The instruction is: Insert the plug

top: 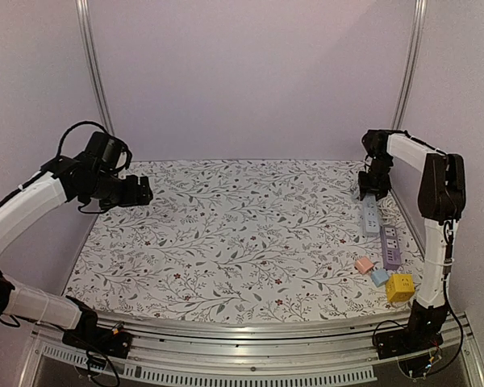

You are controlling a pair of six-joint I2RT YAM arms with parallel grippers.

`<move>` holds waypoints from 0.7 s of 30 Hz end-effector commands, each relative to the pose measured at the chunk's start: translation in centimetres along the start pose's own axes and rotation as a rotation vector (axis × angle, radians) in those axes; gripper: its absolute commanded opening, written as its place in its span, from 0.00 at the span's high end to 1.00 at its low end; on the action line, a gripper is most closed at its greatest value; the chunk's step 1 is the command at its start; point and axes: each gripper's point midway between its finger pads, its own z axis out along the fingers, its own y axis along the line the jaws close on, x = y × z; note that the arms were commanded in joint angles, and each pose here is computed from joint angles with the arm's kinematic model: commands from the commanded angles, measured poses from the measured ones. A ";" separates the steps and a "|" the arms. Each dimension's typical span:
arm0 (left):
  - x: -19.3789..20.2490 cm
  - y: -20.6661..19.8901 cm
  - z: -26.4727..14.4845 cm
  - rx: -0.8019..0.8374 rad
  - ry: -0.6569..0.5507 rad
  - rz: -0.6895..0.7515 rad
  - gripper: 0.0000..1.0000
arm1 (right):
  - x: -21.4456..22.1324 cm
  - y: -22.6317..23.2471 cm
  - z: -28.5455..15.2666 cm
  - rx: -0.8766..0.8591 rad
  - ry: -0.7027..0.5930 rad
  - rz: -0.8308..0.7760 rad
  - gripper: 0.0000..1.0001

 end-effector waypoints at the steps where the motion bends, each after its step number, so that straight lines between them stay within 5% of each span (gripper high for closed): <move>1: -0.6 -0.3 -1.2 0.015 -0.022 0.008 0.08 | -2.0 1.2 -2.2 -0.054 -0.050 0.011 0.81; 9: -0.6 -0.1 -2.3 0.022 -0.039 -0.017 0.08 | -2.3 4.1 -6.5 -0.250 -0.080 0.063 0.86; 21: -0.3 -0.2 -2.8 0.047 -0.049 -0.041 0.08 | 1.5 15.7 -11.8 -0.511 -0.071 -0.027 0.86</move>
